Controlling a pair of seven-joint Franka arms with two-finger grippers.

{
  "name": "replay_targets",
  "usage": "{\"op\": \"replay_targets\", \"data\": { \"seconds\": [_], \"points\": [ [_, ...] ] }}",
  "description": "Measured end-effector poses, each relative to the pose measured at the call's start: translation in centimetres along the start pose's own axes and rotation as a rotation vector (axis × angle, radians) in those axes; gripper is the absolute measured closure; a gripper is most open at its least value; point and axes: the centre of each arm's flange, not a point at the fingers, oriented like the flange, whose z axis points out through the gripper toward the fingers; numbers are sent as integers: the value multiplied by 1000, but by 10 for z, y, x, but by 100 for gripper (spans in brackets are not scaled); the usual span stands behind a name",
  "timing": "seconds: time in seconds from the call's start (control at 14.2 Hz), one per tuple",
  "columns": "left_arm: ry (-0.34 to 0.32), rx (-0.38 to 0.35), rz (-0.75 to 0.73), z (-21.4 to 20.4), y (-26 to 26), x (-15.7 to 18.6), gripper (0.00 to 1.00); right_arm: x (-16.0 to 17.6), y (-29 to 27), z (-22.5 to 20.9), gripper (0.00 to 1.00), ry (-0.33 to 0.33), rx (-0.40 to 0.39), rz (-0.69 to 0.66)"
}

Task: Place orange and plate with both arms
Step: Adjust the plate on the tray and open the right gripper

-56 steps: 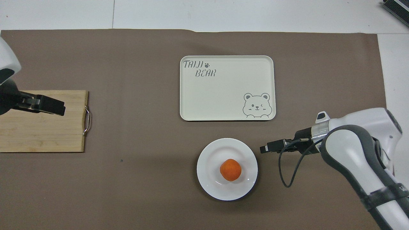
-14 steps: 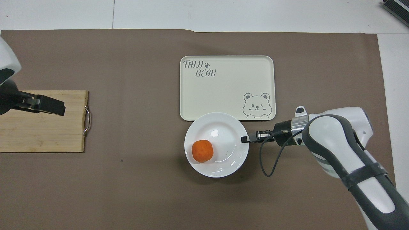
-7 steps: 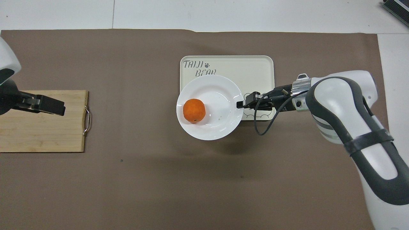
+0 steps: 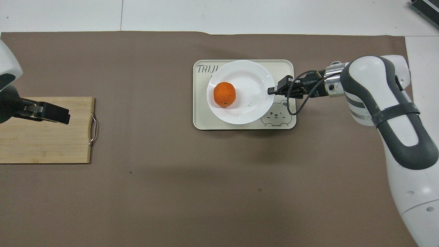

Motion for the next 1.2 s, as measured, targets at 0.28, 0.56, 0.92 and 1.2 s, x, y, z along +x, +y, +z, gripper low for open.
{"op": "replay_targets", "data": {
  "seconds": [0.28, 0.56, 0.92, 1.2],
  "points": [
    [0, 0, 0, 0, 0, 0, 0, 16, 18, 18, 95, -11, -12, 7],
    [0, 0, 0, 0, 0, 0, 0, 21, 36, 27, 95, -21, -19, -21],
    [0, 0, 0, 0, 0, 0, 0, 23, 43, 32, 95, -12, -29, -77],
    [0, 0, 0, 0, 0, 0, 0, 25, 44, 37, 92, 12, -64, -95]
  ]
}}
